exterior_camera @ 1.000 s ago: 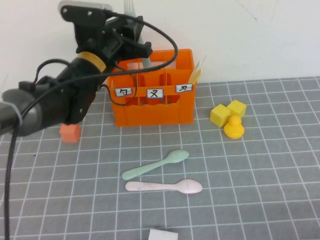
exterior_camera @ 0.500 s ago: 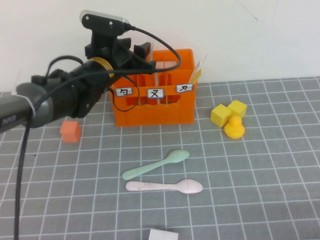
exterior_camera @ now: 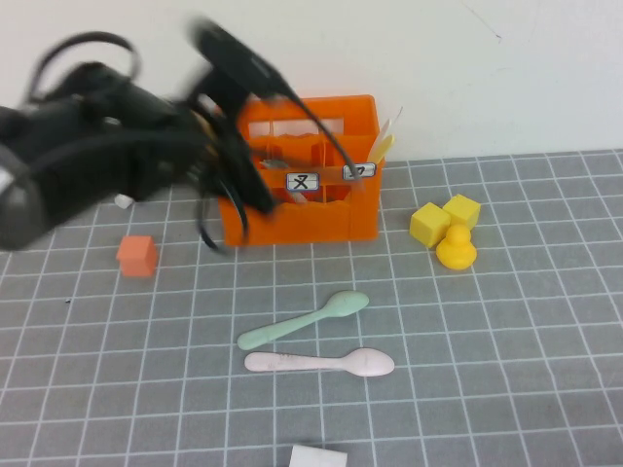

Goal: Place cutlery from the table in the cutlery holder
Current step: Pick up the spoon

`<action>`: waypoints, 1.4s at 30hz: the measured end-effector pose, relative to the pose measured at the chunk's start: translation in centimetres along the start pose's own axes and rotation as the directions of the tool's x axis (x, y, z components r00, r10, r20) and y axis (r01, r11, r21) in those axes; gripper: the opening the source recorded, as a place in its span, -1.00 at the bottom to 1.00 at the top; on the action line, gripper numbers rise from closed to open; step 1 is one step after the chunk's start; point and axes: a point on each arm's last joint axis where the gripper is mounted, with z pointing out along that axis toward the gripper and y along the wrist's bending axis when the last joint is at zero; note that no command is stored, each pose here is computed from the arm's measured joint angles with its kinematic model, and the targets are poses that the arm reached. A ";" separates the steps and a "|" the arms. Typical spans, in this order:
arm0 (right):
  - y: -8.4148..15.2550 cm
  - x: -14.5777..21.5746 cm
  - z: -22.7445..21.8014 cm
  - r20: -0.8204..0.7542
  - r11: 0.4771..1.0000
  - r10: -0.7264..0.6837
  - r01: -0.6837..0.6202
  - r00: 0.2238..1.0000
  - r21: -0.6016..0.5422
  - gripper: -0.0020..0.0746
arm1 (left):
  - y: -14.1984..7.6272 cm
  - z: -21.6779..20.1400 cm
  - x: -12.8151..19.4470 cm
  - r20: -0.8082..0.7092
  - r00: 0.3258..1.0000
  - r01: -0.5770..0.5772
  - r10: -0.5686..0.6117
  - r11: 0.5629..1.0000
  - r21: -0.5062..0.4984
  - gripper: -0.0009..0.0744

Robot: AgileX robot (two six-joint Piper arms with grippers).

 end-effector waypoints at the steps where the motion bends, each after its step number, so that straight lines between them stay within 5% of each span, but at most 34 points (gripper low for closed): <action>1: 0.0 0.0 0.0 0.000 1.000 0.000 0.000 1.000 0.000 -0.95 | -1.1 -0.1 0.3 -0.056 0.996 -0.070 0.073 0.997 0.042 -0.94; 6: 0.0 0.0 0.0 0.000 1.000 0.000 0.000 1.000 0.000 -0.95 | -5.8 -0.6 2.3 -0.214 0.910 -0.260 0.355 0.890 0.374 -0.96; 11: 0.0 0.0 0.0 0.000 1.000 0.000 0.000 1.000 0.000 -0.95 | -8.0 -1.1 4.4 -0.157 0.773 -0.355 0.614 0.624 0.696 -0.96; 13: 0.0 0.0 0.0 0.000 1.000 0.000 0.000 1.000 0.000 -0.95 | -8.5 -0.8 5.0 -0.143 0.749 -0.342 0.647 0.562 0.753 -0.96; 17: 0.0 0.0 0.0 0.000 1.000 0.000 0.000 1.000 0.000 -0.95 | -9.3 0.7 5.7 -0.176 0.743 -0.296 0.646 0.552 0.779 -0.97; 24: 0.0 0.0 0.0 0.000 1.000 0.000 0.000 1.000 0.000 -0.95 | -10.2 5.1 7.1 -0.267 0.758 -0.254 0.595 0.646 0.720 -0.82; 32: 0.0 0.0 0.0 0.000 1.000 0.000 0.000 1.000 0.000 -0.95 | -10.5 7.7 8.2 -0.227 0.708 -0.359 0.669 0.618 0.700 0.01; 42: 0.0 0.0 0.0 0.000 1.000 0.000 0.000 1.000 0.000 -0.95 | -10.0 8.9 7.6 -0.131 0.674 -0.517 0.727 0.591 0.619 0.11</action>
